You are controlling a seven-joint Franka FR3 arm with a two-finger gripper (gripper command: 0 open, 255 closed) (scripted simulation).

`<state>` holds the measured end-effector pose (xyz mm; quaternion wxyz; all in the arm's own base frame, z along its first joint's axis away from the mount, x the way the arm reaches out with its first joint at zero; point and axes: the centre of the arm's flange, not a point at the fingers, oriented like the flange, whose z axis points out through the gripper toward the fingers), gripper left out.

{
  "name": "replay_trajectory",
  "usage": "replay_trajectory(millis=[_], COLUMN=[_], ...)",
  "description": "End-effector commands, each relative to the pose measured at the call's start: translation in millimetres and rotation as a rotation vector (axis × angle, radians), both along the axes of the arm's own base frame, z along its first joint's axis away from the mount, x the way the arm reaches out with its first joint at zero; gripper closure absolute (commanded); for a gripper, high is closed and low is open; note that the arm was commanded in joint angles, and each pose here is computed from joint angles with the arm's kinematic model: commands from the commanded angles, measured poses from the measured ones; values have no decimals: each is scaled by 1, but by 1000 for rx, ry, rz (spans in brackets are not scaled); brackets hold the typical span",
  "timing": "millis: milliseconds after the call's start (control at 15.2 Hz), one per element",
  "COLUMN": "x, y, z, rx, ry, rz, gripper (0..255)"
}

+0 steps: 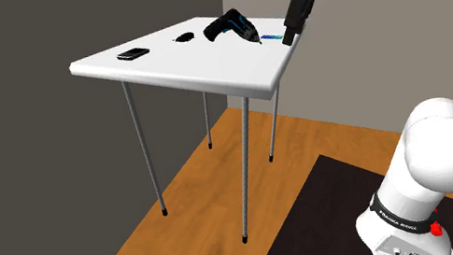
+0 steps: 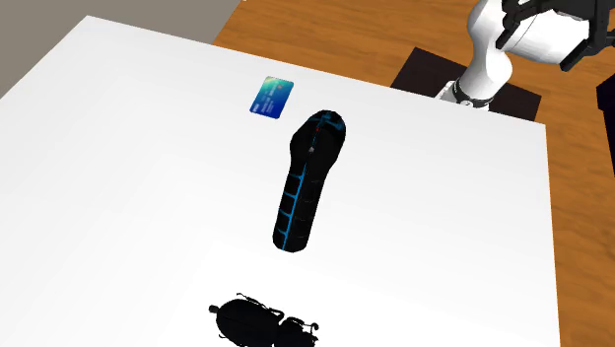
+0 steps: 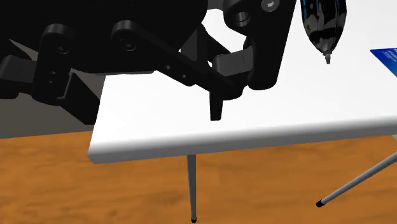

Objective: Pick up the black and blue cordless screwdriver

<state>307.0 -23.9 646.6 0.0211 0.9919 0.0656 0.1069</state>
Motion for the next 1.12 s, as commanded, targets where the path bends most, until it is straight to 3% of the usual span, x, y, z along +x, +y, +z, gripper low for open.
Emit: replay_trajectory(millis=[0,1056], x=[0,172], y=[0,-112], z=[0,18], rx=[0,-121], ry=[0,25], rz=[0,224], gripper=[0,0])
